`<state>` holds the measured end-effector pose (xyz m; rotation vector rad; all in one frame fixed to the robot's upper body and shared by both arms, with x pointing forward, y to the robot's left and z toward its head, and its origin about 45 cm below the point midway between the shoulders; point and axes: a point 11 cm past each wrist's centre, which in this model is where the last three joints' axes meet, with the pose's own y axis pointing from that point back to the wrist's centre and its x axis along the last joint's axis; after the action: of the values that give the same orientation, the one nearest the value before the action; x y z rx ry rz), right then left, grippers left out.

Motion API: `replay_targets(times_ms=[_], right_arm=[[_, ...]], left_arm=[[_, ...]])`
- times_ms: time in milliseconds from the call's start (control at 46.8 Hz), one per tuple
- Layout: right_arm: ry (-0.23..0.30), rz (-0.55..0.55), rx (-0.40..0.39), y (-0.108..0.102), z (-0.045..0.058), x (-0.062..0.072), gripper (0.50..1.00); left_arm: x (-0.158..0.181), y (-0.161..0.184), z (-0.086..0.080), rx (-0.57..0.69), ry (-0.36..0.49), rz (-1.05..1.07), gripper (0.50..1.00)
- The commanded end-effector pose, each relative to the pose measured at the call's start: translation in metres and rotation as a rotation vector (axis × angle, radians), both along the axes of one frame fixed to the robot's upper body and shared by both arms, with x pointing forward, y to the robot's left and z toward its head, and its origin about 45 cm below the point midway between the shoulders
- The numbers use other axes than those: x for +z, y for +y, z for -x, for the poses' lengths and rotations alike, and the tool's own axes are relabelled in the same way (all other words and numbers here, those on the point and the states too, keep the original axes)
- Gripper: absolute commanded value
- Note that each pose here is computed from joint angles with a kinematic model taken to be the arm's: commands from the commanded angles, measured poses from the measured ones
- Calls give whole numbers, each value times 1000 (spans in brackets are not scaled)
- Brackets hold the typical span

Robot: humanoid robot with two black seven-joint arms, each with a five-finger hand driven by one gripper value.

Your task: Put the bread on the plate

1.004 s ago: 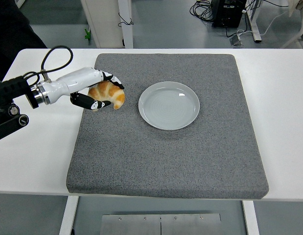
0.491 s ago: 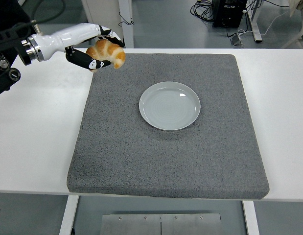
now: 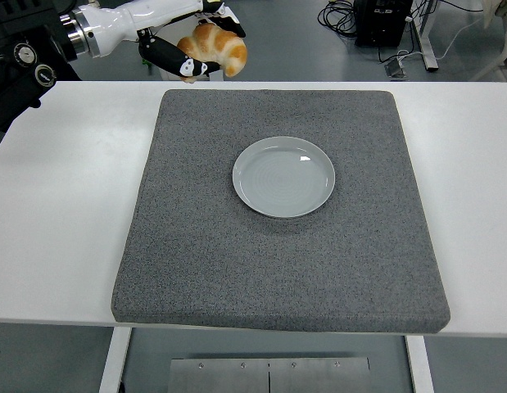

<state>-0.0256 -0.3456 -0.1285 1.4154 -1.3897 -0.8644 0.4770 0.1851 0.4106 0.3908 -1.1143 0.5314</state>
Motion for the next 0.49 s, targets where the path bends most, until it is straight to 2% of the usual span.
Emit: replay_targets(times_ms=[0, 470], right_arm=[[0, 0, 1, 0, 0, 0, 1000], [0, 0, -1, 0, 0, 0, 1000]], left_arm=[[-3, -16, 2, -31, 3, -1, 611], [-23, -74, 12, -111, 37, -15, 611]])
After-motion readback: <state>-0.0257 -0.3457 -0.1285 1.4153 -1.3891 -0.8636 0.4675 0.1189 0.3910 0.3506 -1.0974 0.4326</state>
